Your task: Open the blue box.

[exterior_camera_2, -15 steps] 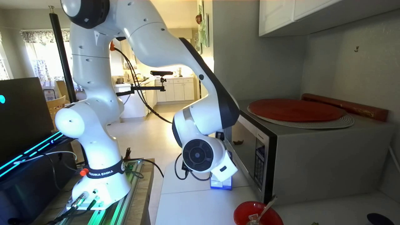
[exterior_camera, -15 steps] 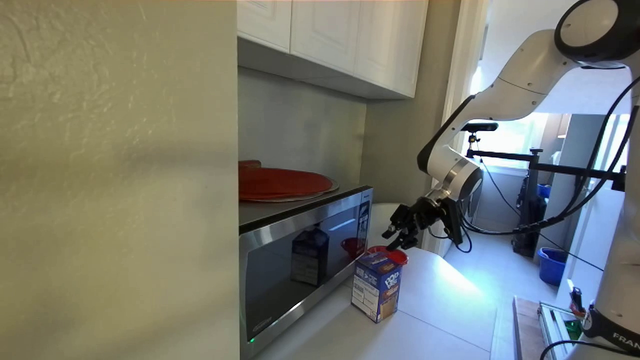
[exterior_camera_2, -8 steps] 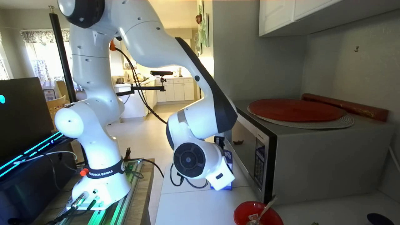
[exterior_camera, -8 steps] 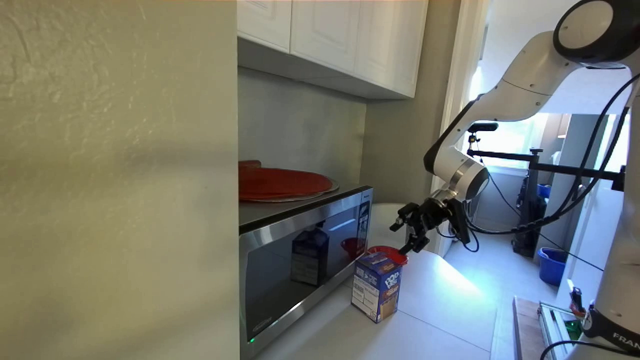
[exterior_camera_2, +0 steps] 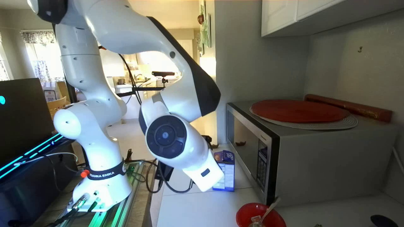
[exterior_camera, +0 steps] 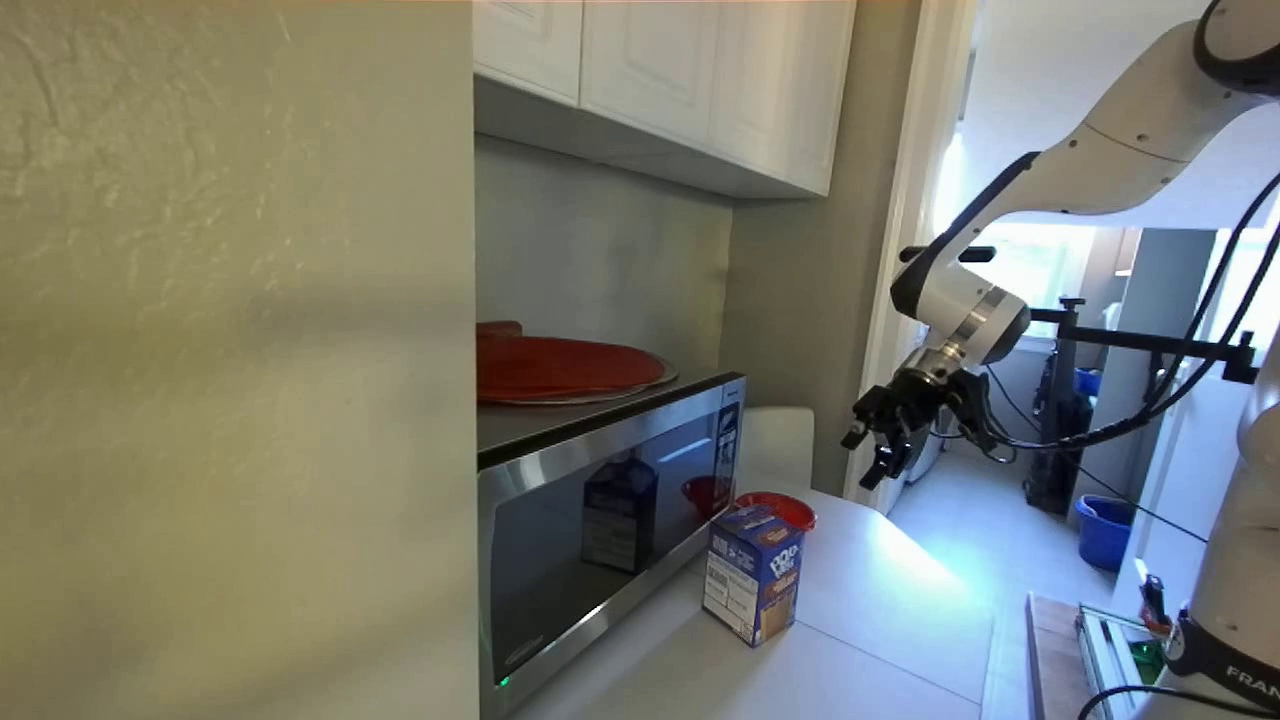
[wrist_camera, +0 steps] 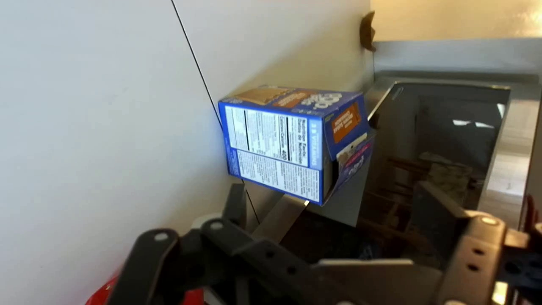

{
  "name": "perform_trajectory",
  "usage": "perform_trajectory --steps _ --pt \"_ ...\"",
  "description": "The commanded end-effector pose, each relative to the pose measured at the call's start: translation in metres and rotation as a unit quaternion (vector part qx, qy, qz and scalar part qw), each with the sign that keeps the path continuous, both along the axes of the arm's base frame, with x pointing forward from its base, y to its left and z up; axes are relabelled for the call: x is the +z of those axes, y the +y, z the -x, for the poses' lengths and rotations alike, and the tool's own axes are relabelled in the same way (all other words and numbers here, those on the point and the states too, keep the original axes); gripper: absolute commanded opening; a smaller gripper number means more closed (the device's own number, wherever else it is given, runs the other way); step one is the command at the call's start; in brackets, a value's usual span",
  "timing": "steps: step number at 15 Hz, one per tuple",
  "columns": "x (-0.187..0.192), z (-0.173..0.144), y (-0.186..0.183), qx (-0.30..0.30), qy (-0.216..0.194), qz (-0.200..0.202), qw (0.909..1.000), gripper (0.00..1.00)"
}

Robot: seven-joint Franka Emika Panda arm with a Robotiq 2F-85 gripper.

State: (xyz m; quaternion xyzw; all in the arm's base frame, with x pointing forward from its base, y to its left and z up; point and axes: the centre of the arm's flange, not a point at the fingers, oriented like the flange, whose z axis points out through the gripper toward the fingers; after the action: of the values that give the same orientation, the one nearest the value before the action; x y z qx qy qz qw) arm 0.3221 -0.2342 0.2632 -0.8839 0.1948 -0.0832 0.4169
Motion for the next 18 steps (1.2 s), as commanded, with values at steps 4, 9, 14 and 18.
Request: perform_trajectory --steps 4,9,14,18 --pt "0.082 0.063 0.034 0.128 -0.072 0.040 0.9883 1.00" --pt "0.128 0.074 0.073 0.200 -0.171 0.059 0.9630 1.00" --pt "0.159 0.054 0.081 0.181 -0.240 0.126 0.9454 1.00" --pt "0.166 0.045 0.060 0.157 -0.233 0.173 0.9440 1.00"
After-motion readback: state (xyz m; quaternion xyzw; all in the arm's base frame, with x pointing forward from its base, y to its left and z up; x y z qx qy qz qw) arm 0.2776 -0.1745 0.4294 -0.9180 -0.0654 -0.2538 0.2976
